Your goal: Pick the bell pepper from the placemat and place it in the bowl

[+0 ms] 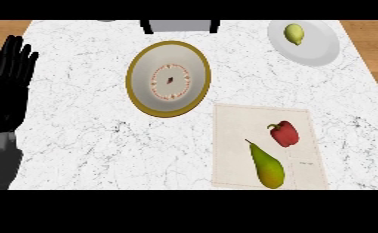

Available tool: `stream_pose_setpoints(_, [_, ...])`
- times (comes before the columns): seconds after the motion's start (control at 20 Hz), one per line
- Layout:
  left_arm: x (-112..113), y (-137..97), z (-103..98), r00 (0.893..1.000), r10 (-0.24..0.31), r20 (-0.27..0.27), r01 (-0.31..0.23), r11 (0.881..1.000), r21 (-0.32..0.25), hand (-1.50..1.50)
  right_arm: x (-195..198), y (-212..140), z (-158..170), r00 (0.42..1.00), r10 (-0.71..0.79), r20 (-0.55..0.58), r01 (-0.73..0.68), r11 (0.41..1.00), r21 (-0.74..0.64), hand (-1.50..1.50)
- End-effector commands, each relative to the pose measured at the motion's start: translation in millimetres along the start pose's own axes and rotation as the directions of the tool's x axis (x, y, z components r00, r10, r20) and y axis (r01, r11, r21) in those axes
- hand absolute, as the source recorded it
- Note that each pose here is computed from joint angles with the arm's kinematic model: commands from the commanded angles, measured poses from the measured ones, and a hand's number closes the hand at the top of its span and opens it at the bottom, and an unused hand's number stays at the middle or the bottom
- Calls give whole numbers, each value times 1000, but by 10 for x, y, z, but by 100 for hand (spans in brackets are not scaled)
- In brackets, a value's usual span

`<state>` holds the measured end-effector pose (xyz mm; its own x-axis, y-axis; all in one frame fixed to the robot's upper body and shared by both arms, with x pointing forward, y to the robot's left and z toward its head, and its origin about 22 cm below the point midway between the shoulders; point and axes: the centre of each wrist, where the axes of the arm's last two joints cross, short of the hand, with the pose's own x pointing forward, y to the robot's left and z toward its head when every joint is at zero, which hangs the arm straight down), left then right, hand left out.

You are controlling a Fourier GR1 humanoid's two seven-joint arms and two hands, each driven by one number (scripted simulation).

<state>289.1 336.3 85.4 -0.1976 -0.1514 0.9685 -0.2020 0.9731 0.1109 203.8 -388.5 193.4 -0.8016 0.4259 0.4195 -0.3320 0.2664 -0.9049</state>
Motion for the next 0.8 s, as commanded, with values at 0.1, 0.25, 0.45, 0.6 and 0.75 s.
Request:
stream_pose_setpoints(0.1, [-45,-45,-44,1000,-1,-2,1,1000,-20,0,-3,-74,9,992,126,-33,-115,966,230,-150])
stream_pose_setpoints(0.25, [-54,-139,9,1000,12,0,-12,1000,-14,0,-36,-61,-22,991,121,-63,-101,962,253,-150])
stream_pose_setpoints(0.45, [19,114,-93,1000,-3,17,4,1000,-14,0,-199,21,142,987,125,-98,-96,962,257,-150])
stream_pose_setpoints(0.6, [1,-149,16,1000,4,15,-4,1000,-5,0,-143,357,-149,991,116,-73,-95,965,245,-150])
stream_pose_setpoints(0.75, [64,-7,-134,1000,13,13,-13,1000,-21,0,-303,490,-128,990,116,-85,-90,960,265,-150])
